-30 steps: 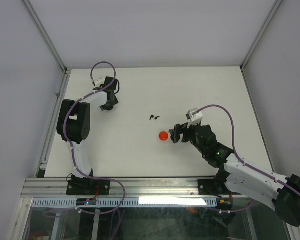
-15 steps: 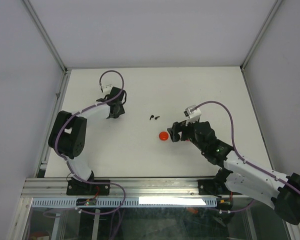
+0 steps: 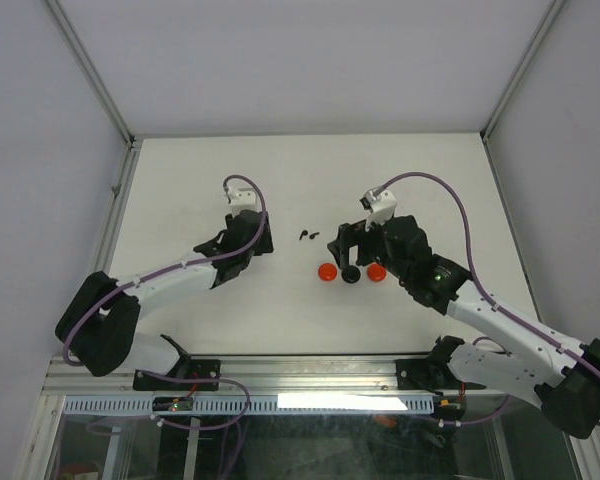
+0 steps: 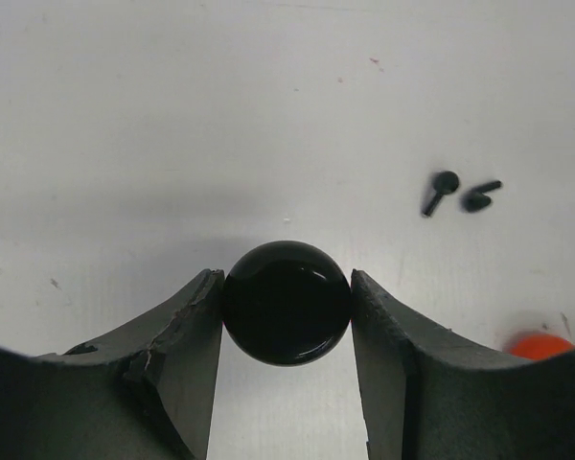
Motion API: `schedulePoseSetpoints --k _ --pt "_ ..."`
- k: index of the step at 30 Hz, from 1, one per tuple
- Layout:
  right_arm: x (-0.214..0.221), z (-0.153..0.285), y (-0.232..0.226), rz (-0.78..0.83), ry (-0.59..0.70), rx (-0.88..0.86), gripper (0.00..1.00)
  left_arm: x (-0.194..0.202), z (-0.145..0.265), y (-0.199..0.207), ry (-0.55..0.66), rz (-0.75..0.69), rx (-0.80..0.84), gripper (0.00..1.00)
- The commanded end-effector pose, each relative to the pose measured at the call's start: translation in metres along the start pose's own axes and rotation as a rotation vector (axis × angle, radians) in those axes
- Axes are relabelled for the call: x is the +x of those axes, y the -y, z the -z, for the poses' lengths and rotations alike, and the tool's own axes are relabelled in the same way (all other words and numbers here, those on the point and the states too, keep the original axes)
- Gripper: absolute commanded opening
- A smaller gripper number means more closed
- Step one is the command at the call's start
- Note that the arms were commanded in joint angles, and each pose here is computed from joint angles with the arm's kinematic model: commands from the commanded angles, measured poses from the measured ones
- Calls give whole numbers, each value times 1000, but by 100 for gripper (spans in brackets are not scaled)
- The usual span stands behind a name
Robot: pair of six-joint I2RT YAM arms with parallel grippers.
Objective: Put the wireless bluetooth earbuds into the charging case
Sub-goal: Pick up the charging case at the center of the board.
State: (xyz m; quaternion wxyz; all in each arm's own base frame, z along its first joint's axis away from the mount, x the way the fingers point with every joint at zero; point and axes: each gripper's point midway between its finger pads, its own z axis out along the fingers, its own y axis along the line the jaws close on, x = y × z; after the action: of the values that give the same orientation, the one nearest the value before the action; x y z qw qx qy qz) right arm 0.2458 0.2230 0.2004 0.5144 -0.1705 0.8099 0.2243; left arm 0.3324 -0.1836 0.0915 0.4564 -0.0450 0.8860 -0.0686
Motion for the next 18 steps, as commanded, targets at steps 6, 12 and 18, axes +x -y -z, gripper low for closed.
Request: schedulePoseSetpoints --k 6,12,18 --pt "-23 -1 -40 -109 -85 -159 87 -40 61 50 349 -102 276 27" --pt "-29 -4 -60 -149 -129 -240 86 -41 90 70 468 -178 407 26" --pt "-37 -7 -80 -173 -167 -323 83 -42 113 90 569 -280 508 27"
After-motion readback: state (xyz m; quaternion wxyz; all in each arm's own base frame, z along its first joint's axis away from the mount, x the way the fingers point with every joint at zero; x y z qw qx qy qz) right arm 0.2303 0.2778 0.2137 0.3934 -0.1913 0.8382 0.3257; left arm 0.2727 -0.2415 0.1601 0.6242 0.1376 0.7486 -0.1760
